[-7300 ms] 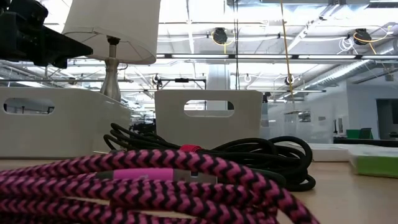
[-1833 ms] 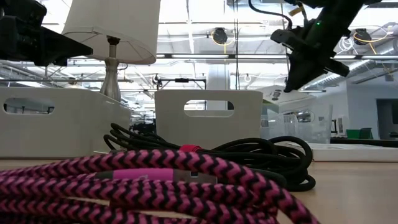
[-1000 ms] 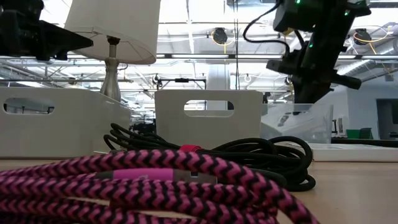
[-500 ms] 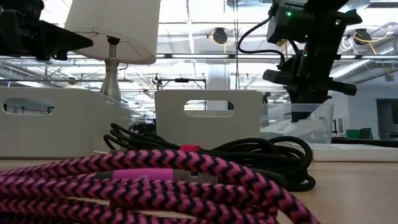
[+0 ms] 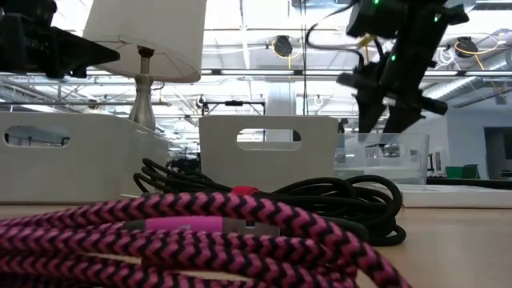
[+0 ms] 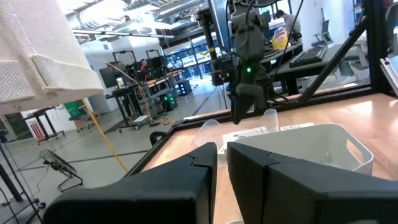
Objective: Pick and place items into bin
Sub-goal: Put the white card reader box into the transparent bin
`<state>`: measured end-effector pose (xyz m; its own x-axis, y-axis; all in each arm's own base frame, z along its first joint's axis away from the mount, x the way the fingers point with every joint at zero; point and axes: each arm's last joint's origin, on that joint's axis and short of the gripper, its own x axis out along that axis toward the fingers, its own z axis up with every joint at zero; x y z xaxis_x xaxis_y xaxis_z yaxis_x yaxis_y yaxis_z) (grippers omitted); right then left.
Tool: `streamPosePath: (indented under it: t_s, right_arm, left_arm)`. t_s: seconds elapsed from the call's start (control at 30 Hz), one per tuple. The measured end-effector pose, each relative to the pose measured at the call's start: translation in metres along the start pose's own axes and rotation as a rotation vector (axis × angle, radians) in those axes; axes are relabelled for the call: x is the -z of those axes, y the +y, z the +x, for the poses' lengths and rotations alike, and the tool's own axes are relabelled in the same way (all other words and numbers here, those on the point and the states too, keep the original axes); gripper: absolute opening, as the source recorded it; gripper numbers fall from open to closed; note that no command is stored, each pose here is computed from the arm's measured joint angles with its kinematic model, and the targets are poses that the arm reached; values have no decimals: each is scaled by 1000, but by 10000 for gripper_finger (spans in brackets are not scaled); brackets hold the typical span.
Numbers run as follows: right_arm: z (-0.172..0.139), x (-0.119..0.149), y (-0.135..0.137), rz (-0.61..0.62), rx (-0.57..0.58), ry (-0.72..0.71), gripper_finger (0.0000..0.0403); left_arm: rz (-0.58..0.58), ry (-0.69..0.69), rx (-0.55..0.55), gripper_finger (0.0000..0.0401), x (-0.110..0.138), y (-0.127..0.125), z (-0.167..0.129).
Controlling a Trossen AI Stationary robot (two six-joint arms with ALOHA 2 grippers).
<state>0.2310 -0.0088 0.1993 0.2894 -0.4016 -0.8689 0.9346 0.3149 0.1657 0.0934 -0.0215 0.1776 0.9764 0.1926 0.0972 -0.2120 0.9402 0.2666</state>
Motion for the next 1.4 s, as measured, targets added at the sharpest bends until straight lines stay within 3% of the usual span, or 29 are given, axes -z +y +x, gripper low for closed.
streamPosePath:
  t_s: [0.17,0.33,0.6,0.8,0.97,1.4]
  right_arm:
    - [-21,-6,-2,-89,-115,-45,209]
    - [-47,-4,4,-287,-308,-106,207]
    - [-74,51,36,-740,-603,-171,196]
    - [-64,99,38,-981,-541,-78,176]
    - [-48,112,35,-1032,-431,-4,159]
    - [-18,141,36,-1167,-323,150,164]
  left_arm:
    - [0,0,0,47,0,0,0]
    - [3,5,1,47,0,0,0]
    - [14,19,7,47,2,-1,0]
    - [0,22,8,47,2,-1,0]
    - [-44,24,7,47,3,-1,0]
    - [-37,57,18,47,6,-2,0]
